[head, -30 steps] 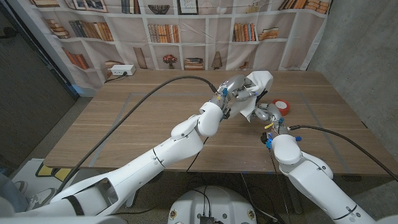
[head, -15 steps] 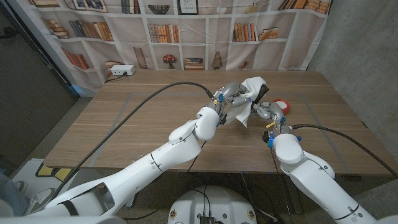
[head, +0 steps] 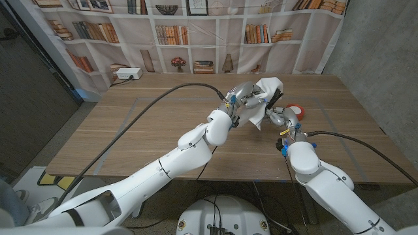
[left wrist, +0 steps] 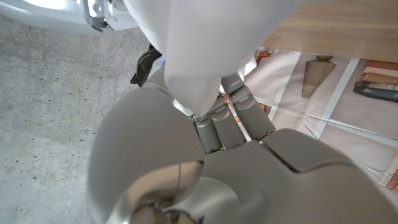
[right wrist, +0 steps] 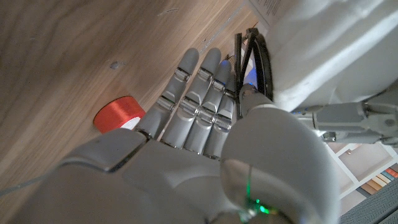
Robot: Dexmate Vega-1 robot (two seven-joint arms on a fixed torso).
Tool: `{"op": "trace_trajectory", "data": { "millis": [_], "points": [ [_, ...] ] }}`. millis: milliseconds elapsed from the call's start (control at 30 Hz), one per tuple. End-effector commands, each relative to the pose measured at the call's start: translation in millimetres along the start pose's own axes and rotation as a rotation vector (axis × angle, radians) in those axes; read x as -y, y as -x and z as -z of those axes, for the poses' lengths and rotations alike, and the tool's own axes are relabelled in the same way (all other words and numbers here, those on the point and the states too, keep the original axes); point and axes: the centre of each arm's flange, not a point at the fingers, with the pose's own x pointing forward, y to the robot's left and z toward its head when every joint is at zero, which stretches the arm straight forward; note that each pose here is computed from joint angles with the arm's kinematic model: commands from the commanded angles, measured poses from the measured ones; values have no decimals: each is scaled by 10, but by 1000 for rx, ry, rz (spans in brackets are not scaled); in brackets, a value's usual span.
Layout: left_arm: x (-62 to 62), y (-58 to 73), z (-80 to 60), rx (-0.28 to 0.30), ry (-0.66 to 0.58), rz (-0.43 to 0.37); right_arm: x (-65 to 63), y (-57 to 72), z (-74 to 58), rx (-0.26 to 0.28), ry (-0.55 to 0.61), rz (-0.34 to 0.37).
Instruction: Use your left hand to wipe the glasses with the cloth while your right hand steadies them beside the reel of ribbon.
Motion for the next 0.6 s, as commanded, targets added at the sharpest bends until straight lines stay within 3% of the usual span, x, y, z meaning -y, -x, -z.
{"op": "trace_trajectory", "data": {
  "millis": [33,200,600],
  "points": [
    [-176,-46,-174,57,-7,-72,-17,60,11,1,10,-4],
    [-213,-32,-190,58,-9,-78,-17,50,-34,12,13,-7],
    [-153,54,-106,27,-11,-60,51,-51,-128,62,21,-29]
  ]
}}
